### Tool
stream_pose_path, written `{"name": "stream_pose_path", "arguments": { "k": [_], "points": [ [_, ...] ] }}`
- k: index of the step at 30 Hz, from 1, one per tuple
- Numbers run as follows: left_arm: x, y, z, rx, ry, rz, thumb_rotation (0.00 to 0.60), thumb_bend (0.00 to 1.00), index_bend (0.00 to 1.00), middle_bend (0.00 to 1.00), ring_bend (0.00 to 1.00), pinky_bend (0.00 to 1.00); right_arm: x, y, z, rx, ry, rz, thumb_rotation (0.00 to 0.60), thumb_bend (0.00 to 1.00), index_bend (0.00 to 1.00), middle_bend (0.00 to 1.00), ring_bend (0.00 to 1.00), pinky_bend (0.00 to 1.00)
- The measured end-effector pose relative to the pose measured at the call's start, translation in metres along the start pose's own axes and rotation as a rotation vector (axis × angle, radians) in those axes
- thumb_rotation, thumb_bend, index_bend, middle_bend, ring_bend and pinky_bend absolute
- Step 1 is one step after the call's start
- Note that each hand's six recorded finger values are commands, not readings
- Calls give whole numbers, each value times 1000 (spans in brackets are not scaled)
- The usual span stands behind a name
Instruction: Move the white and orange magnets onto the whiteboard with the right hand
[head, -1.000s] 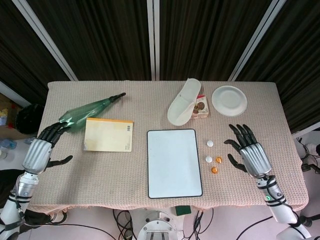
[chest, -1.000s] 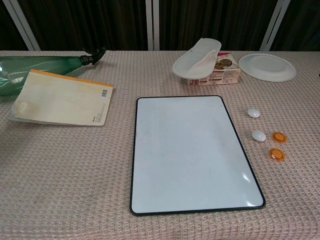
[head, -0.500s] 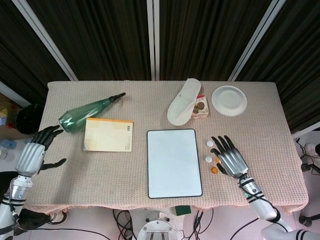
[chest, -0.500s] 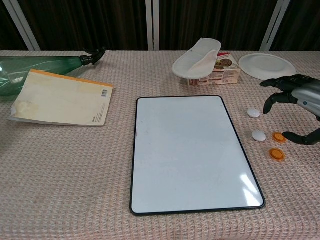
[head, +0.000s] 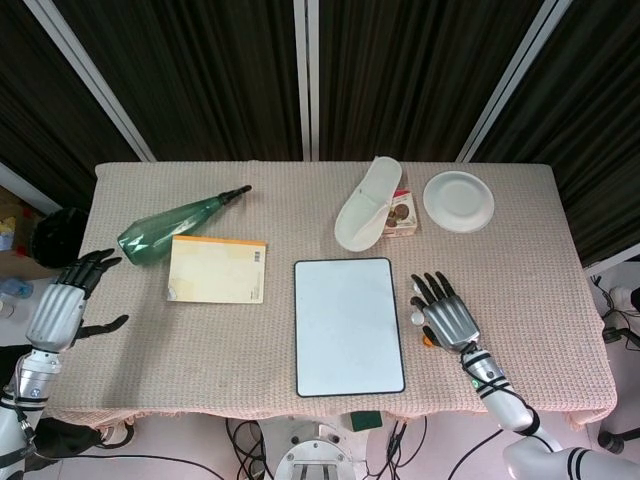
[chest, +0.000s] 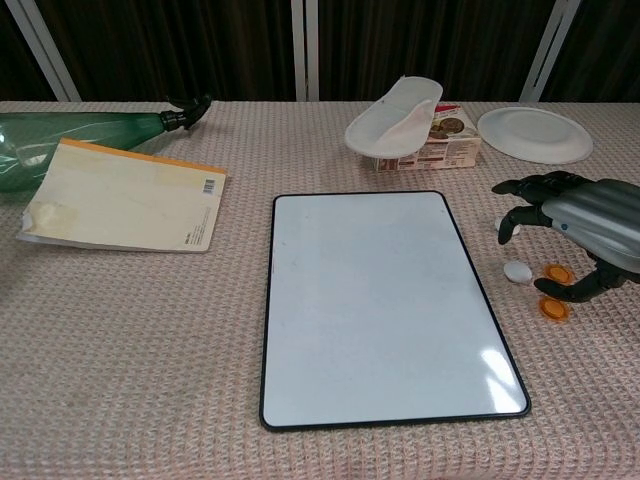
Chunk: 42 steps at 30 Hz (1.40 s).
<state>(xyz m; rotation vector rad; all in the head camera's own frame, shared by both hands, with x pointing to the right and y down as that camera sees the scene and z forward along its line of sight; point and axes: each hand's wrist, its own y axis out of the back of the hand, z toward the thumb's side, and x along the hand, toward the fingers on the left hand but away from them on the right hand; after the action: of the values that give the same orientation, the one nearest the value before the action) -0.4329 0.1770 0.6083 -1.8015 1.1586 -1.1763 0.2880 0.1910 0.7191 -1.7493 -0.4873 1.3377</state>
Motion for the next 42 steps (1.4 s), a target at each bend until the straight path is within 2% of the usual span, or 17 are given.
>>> {"name": "stream_pose_path", "arguments": {
  "k": [4,14,23,27,31,40,42],
  "points": [
    [0,0,0,1,-4,-3,600,105,170,108,96,151,-1,-4,2,2,3,7,600,315,358,0,0,0],
    [0,-1,-2,3,0,-6,600,106,171,108,96,151,-4,-10,5,4,7,10,600,325,496,0,0,0],
    [-1,0,-3,4,1,-5,600,106,171,108,96,151,-9,5,11,-21,27,-49,600,327,528,0,0,0],
    [-2,3,-4,4,4,3,600,105,172,108,96,151,-21,22,27,-27,77,-90,600,327,529,0,0,0],
    [-3,5,-7,4,13,10,600,106,171,108,96,151,-43,35,55,-25,150,-105,600,327,530,0,0,0],
    [-3,3,-16,-2,38,-8,600,106,171,108,96,151,-87,42,114,-16,241,-89,600,327,528,0,0,0],
    [-3,2,-17,-5,41,-13,600,106,171,108,96,150,-91,41,117,-2,242,-80,600,323,472,0,0,0]
  ]
}}
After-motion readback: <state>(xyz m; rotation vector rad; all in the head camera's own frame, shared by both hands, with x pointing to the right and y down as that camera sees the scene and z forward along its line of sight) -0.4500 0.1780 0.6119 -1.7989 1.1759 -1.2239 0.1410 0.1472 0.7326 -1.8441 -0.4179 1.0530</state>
